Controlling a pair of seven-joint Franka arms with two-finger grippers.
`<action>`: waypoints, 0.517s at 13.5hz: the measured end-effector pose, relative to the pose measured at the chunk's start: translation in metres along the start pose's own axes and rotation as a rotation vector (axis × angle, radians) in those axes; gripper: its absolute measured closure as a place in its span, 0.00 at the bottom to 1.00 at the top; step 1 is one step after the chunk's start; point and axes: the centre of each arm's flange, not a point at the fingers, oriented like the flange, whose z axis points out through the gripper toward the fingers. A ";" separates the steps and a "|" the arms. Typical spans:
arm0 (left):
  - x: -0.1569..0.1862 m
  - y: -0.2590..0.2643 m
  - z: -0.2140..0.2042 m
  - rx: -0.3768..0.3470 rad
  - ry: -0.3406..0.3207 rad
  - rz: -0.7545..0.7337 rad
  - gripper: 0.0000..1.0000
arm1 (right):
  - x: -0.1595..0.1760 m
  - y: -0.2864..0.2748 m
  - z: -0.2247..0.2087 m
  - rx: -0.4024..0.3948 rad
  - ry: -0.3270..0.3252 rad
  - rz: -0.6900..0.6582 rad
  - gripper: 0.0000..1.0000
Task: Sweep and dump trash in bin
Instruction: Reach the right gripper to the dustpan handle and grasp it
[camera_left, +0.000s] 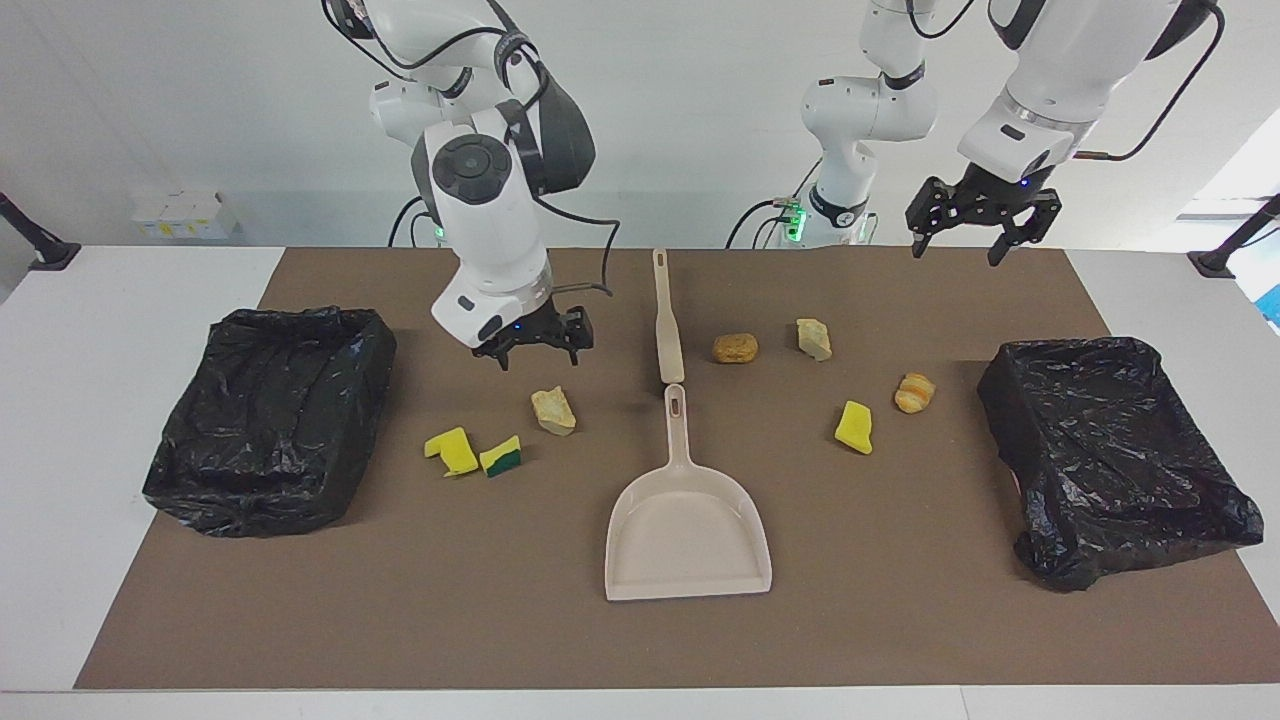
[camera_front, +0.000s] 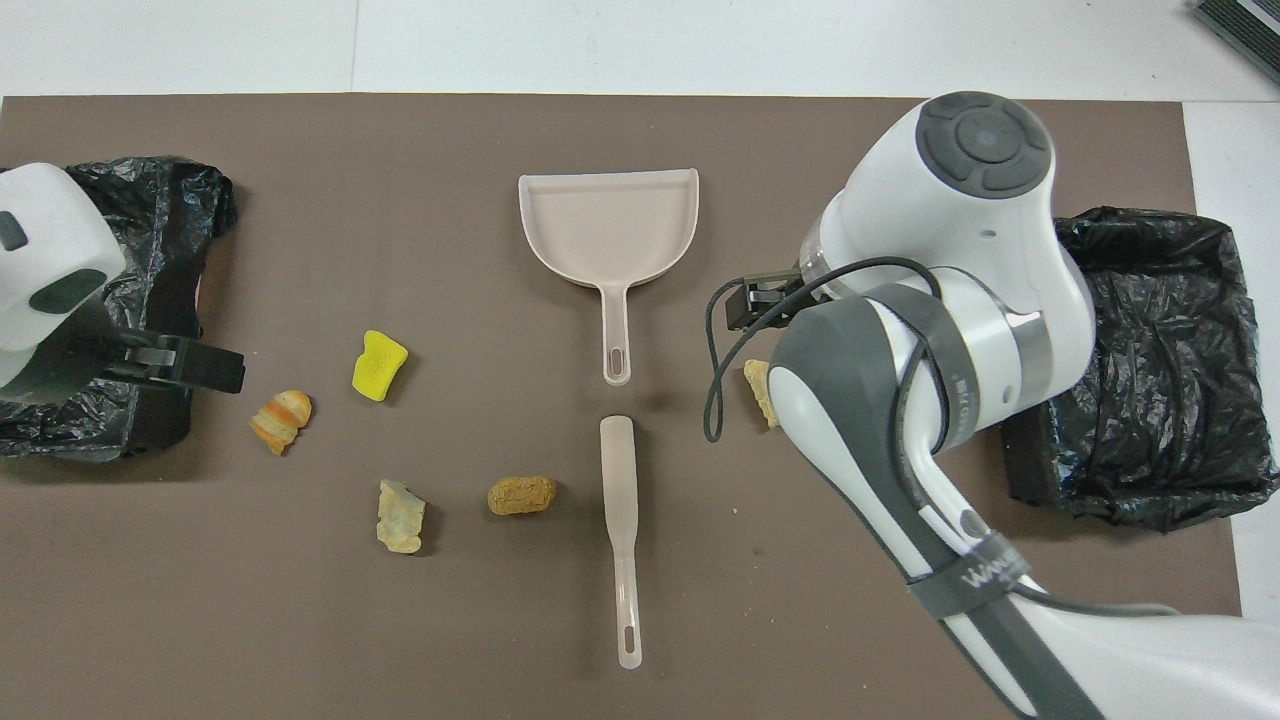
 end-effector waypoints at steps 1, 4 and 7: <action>-0.003 0.002 0.003 0.000 -0.007 0.004 0.00 | 0.005 -0.011 0.012 0.011 0.020 -0.006 0.00; -0.009 0.002 0.004 0.000 -0.010 0.004 0.00 | 0.022 -0.044 0.054 0.078 0.068 -0.018 0.00; -0.010 0.002 0.005 0.000 -0.011 0.003 0.00 | 0.028 -0.091 0.088 0.103 0.081 0.015 0.00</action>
